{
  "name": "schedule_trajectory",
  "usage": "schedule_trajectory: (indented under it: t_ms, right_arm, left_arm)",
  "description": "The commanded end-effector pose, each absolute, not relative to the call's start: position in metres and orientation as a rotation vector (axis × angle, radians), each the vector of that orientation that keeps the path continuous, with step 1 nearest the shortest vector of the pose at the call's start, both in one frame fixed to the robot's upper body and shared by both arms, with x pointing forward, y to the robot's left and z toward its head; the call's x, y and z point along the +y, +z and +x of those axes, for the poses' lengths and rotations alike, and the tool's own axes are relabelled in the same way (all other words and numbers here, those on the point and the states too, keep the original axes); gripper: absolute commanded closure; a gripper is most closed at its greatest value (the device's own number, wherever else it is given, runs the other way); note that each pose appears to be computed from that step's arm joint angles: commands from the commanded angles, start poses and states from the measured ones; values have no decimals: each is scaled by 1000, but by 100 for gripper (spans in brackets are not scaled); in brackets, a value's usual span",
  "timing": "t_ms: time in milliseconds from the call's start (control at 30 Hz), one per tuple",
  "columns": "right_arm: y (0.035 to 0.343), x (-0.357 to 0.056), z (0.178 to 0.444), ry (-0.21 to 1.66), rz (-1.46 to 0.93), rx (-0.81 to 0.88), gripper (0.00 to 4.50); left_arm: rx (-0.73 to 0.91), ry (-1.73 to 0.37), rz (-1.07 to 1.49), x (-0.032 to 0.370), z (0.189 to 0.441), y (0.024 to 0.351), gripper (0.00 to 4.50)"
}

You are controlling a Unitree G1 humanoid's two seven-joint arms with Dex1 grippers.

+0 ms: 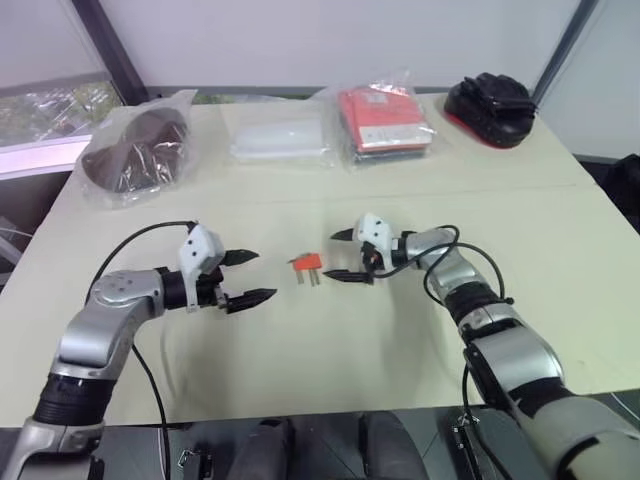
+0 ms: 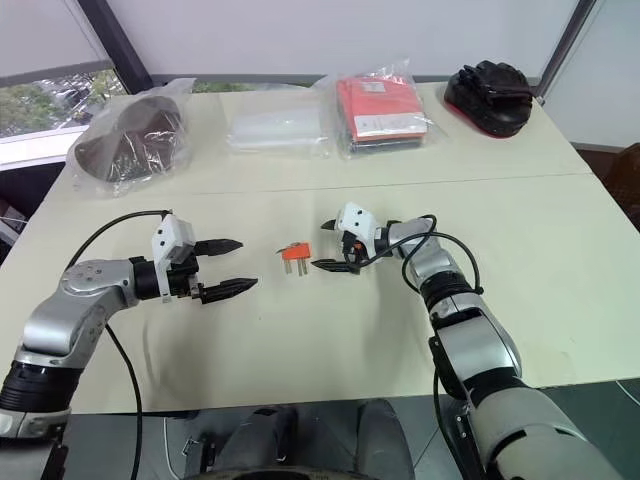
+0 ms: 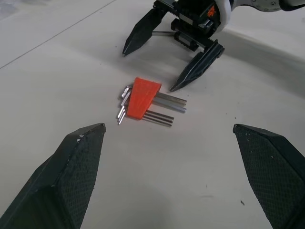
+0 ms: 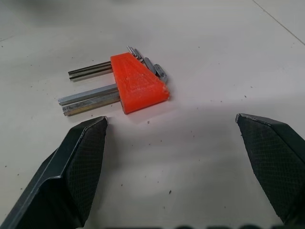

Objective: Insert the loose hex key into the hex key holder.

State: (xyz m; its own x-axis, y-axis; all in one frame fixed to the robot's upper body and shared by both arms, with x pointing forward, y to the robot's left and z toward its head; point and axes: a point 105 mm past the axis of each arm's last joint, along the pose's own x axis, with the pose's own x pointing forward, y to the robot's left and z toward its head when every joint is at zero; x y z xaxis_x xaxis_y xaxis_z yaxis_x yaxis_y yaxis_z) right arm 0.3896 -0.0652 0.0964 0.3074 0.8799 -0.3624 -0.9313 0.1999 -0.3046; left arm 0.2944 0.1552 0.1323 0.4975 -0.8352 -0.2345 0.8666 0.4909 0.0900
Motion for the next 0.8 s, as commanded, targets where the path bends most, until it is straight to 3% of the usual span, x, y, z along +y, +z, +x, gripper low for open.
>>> schedule_trajectory:
  t_ms: [33,333,400,567,600,800]
  right_arm:
    - [98,-53,389,1299,-530,100,0]
    - [90,-32,383,1364,-561,113,0]
    - [84,-29,377,1406,-617,121,80]
    - [79,-26,373,1436,-637,127,333]
    - [80,-25,374,1432,-631,125,353]
    - [93,-32,382,1372,-638,58,352]
  left_arm:
    - [118,-1002,211,159,292,144,2]
    - [123,-969,197,159,288,139,2]
    - [127,-964,195,159,289,137,0]
    - [129,-953,196,159,291,134,0]
    - [128,-951,196,159,292,134,0]
    - [123,-956,193,156,294,134,0]
